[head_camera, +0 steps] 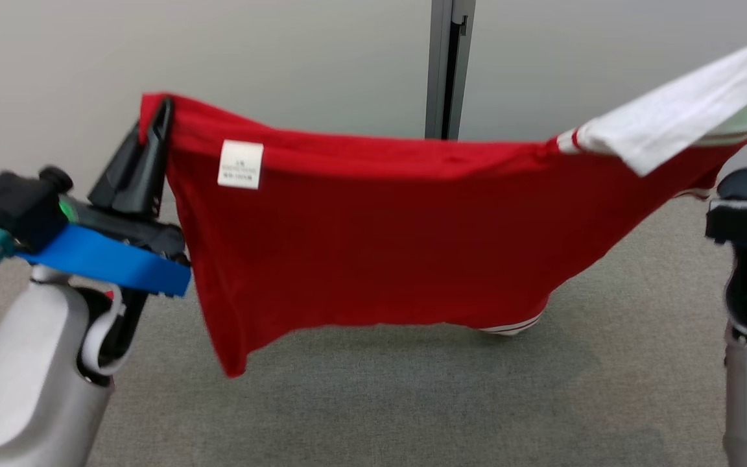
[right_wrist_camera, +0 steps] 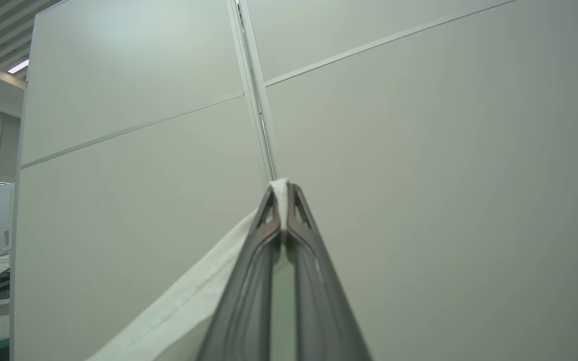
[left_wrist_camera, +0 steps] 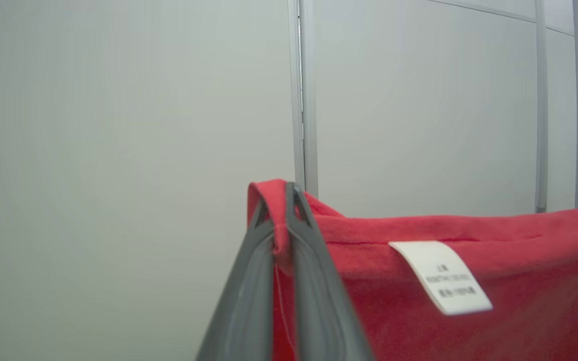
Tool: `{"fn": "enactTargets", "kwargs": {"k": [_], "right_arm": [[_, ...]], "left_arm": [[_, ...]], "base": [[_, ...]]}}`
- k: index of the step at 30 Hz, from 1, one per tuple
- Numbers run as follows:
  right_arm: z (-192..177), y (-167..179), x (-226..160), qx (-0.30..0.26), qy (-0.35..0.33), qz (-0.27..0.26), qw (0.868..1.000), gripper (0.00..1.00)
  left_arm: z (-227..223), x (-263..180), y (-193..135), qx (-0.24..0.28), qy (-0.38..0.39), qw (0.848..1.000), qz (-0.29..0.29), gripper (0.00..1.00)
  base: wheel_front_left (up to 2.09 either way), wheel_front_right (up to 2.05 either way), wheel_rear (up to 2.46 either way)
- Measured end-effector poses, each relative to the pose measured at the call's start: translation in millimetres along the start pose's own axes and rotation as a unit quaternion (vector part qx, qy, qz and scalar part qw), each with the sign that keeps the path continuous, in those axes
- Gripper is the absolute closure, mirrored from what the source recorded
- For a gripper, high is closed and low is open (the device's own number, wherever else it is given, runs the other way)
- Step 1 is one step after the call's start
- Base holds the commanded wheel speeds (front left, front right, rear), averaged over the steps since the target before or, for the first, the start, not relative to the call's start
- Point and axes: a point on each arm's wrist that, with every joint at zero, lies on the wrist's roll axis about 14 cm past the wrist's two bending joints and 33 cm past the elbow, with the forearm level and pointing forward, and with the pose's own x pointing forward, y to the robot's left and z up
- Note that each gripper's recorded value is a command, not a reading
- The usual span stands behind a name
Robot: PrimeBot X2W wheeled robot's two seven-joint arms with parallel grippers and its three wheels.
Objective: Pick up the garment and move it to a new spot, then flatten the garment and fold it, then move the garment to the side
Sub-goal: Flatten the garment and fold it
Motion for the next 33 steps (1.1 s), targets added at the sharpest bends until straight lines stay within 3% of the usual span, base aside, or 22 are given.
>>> {"fn": "enactTargets", "kwargs": {"k": [3, 7, 11, 17, 25, 29, 33], "right_arm": [[25.2, 13.5, 27.1, -0.022, -0.024, 0.033, 0.999, 1.00], [33.0, 26.4, 56.3, -0.056, -0.026, 0.061, 0.996, 1.00], [10.3, 32.2, 79.2, -0.091, -0.003, 0.078, 0.993, 1.00], [-37.8, 22.9, 117.4, -0.125, 0.017, 0.059, 0.990, 1.00], [-41.0, 22.4, 176.5, -0.171, -0.046, 0.045, 0.983, 1.00], [-59.4, 12.0, 177.8, -0.171, -0.038, 0.032, 0.984, 1.00], [-97.5, -13.8, 146.2, -0.171, 0.015, 0.013, 0.985, 1.00]], "left_arm": [[32.1, 17.9, 3.4, 0.021, -0.020, 1.000, -0.008, 1.00], [41.6, 35.1, 13.1, 0.040, -0.005, 0.999, -0.010, 1.00], [27.9, 54.4, 28.2, 0.035, 0.017, 0.999, -0.001, 1.00], [-0.8, 88.3, 64.9, 0.022, 0.020, 0.999, 0.033, 1.00], [8.1, 136.0, 107.1, 0.013, -0.065, 0.995, 0.072, 1.00], [-18.2, 138.7, 112.7, -0.006, -0.051, 0.996, 0.079, 1.00], [-88.7, 111.9, 107.0, -0.042, 0.029, 0.995, 0.087, 1.00]], "base": [[0.00, 0.00, 0.00], [0.00, 0.00, 0.00], [0.00, 0.00, 0.00], [0.00, 0.00, 0.00], [0.00, 0.00, 0.00], [0.00, 0.00, 0.00], [0.00, 0.00, 0.00]]}}
